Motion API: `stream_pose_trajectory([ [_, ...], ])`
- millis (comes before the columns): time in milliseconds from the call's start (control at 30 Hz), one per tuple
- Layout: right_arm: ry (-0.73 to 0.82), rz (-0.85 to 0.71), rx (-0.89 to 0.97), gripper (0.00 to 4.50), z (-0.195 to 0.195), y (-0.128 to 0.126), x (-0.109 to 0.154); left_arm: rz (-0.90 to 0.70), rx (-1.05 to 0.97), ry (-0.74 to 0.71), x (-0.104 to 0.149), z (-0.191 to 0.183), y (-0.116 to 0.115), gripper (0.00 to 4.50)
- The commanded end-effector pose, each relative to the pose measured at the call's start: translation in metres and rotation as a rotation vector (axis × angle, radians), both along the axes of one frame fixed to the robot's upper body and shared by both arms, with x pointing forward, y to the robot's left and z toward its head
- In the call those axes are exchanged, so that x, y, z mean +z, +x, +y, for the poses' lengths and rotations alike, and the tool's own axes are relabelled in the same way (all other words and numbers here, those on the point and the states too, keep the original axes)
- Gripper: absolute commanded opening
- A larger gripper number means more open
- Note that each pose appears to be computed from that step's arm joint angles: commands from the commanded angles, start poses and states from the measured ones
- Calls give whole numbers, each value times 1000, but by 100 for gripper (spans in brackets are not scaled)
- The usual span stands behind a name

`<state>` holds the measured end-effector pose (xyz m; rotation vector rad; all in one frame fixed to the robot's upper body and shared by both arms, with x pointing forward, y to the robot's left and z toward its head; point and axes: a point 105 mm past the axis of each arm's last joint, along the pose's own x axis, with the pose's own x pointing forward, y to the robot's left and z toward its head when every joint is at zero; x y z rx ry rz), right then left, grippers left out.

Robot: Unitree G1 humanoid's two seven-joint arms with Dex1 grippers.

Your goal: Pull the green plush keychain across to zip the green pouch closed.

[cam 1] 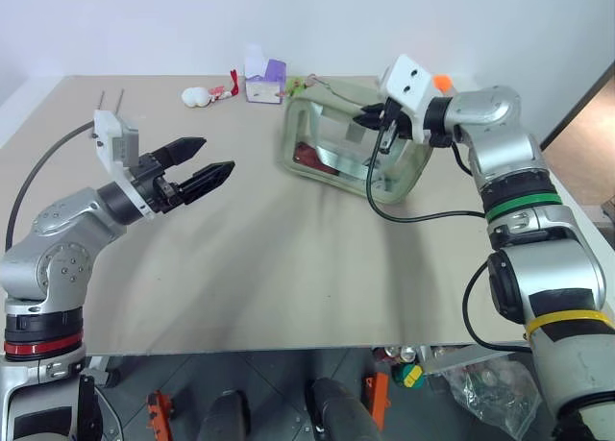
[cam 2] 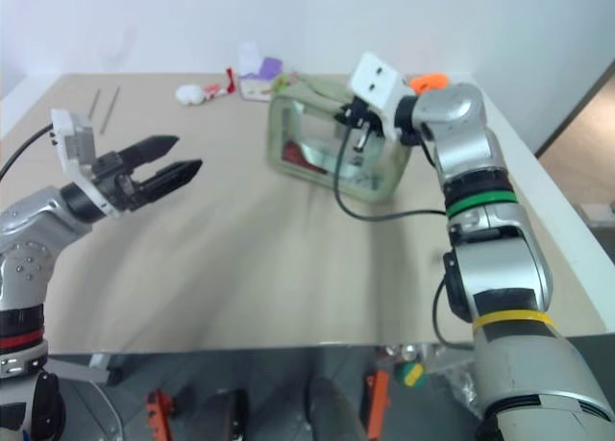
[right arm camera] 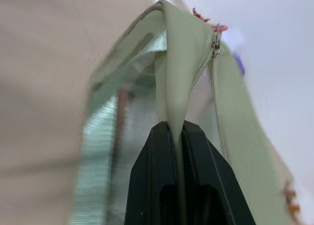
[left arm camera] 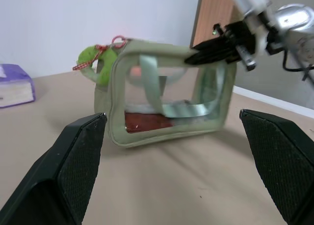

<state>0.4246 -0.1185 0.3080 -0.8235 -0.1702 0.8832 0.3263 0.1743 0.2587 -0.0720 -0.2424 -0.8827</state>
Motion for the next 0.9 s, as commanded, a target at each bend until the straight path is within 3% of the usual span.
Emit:
stream_pose_trajectory([
  [33, 42, -66, 91, 1, 3, -24, 32, -76, 15, -21, 19, 6, -4, 450],
  [200, -98, 127, 343, 1, 6, -86, -1, -83, 19, -36, 21, 5, -4, 450],
  [267, -142, 176, 373, 1, 8, -98, -16, -85, 18, -53, 24, 7, -5, 450],
  [433, -139, 248, 347, 1, 17, -102, -38, -78, 6, -95, 30, 10, -8, 450],
  [800, -35, 182, 349, 1, 46, -94, -22, -21, -77, -80, 24, -5, -16, 450],
  [900, -60, 210, 398, 1, 53, -102, -29, -19, -80, -77, 24, -5, -16, 450],
])
